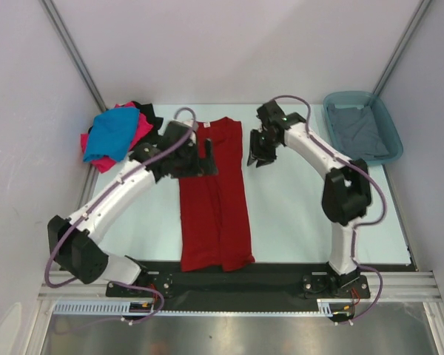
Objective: Fold and stack the t-shirts
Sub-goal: Fold the tshirt
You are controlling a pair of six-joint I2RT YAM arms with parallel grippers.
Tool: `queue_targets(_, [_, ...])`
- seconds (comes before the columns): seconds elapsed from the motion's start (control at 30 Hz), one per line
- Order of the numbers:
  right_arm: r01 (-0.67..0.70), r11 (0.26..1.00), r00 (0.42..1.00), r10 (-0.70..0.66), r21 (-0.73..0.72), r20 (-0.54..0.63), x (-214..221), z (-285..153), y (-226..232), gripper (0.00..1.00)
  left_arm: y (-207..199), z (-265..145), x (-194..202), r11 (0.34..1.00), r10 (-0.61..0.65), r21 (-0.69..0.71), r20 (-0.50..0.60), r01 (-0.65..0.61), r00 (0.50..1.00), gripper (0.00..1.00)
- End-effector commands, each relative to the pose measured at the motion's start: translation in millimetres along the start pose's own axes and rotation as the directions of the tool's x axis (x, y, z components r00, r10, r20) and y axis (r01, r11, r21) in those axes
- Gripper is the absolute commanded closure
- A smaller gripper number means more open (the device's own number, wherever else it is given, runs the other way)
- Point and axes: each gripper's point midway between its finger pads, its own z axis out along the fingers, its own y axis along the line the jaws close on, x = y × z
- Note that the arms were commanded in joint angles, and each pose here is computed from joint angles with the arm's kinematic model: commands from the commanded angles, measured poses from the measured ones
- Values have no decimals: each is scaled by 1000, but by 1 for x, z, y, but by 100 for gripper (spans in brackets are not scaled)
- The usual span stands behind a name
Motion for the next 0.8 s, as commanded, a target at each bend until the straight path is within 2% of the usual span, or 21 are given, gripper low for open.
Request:
queue_targets(0.0, [21,997,1000,-20,-70,19,-41,20,24,58,38,9,-37,998,-34,-44,18,35,999,0])
queue_targets(0.07, [-2,996,1000,3,-84,9,-57,29,27,58,52,24,-56,997,-60,-44,1,60,998,0])
queue_targets(0.1, [-26,997,999,25,-75,-21,-60,49,22,58,58,29,-57,996,-73,-62,-25,71,997,0])
queue_targets(0.13, [-23,993,999,27,-112,31,-85,39,31,58,62,32,-62,995,-76,-68,-28,74,997,0])
queue_targets(0.23, [-56,979,996,67,-194,52,-114,56,33,57,73,52,-86,994,-99,-56,-9,98,995,0])
queue_targets(0.37, [-129,954,988,145,-272,42,-131,74,22,52,97,85,-98,987,-152,-66,-42,149,988,0])
queue_targets(0.43, [-136,945,987,157,-297,46,-138,83,15,44,111,95,-105,982,-168,-90,-56,163,984,0])
queue_targets(0.5, [-145,933,985,169,-330,44,-144,84,9,42,119,103,-113,982,-175,-85,-32,171,984,0])
queue_targets(0.77, [-245,840,960,281,-484,1,-171,110,-19,41,167,138,-133,939,-343,-41,-18,342,939,0])
